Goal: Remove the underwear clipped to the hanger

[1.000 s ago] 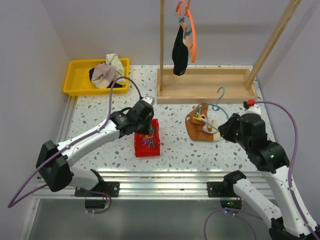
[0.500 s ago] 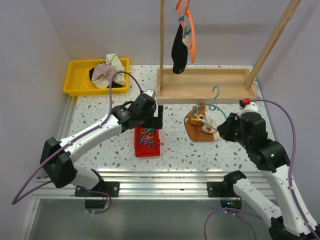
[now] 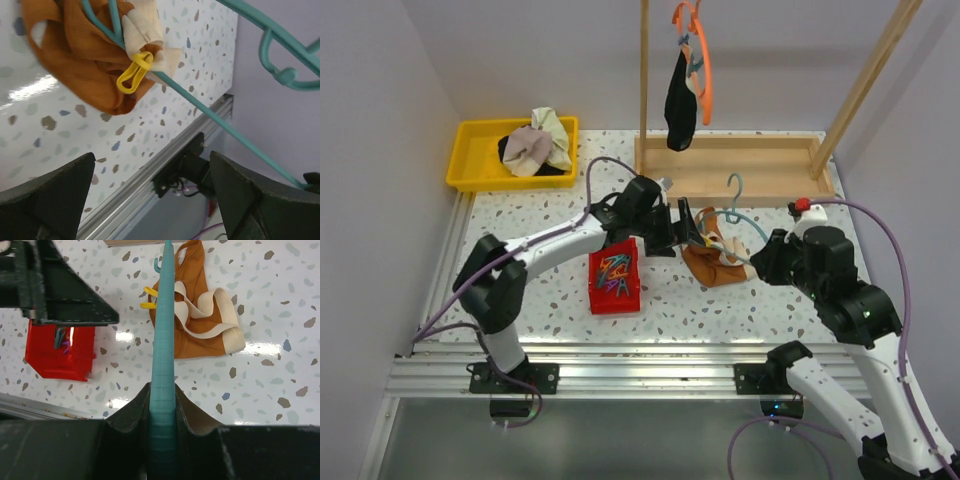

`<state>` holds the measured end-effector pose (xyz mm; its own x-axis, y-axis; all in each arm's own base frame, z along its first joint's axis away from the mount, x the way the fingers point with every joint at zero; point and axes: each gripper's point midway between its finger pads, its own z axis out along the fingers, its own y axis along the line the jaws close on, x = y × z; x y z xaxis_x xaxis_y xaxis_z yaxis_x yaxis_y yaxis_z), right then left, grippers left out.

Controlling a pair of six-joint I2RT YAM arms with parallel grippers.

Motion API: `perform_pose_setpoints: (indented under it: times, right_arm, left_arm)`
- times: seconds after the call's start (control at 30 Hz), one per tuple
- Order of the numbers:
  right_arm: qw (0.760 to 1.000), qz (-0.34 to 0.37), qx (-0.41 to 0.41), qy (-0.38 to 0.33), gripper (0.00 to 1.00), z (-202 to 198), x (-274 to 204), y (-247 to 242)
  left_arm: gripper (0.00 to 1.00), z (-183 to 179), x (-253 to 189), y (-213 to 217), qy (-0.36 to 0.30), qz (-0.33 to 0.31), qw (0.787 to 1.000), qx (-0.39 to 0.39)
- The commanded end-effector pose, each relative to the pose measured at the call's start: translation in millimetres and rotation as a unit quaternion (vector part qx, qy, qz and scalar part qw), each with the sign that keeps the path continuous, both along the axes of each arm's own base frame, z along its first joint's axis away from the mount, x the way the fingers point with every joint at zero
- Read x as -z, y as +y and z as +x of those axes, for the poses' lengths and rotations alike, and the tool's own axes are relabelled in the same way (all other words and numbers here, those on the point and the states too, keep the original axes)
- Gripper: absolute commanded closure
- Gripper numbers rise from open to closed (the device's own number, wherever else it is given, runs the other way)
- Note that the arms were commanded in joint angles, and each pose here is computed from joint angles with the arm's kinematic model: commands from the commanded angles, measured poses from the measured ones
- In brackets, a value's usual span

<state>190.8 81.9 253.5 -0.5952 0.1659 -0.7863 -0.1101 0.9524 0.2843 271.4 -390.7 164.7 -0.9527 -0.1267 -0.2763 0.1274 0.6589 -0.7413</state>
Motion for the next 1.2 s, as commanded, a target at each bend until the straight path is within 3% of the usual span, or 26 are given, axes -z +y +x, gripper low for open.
perform_pose_setpoints:
  times: [0.0,0.23,0.43,0.77,1.17]
  right_arm:
    - [0.998,-0.010,-0.031,-0.055,1.00,3.0,-19.8,2.0]
    - [0.997,-0.013,-0.023,-0.078,1.00,-2.2,-22.2,-5.3]
    - [0.996,-0.019,-0.023,-0.088,1.00,-4.7,-23.9,-8.0]
    - [0.995,-0.026,-0.019,-0.091,1.00,-3.2,-24.5,-10.7]
    - [0.995,-0.029,-0.017,-0.095,1.00,-5.0,-28.3,-12.8]
  left_arm:
    - [0.00,-1.0,-46.6,-44.6,0.060,-0.143,0.987,0.038]
    - [0.00,20.9,-48.7,-56.1,0.141,-0.243,0.960,-0.009]
    - [0.00,28.0,-28.1,-63.2,0.195,-0.270,0.943,-0.023]
    - [0.00,17.9,-11.6,-61.3,0.222,-0.255,0.941,-0.009]
    - [0.00,32.9,19.5,-74.3,0.258,-0.244,0.935,-0.017]
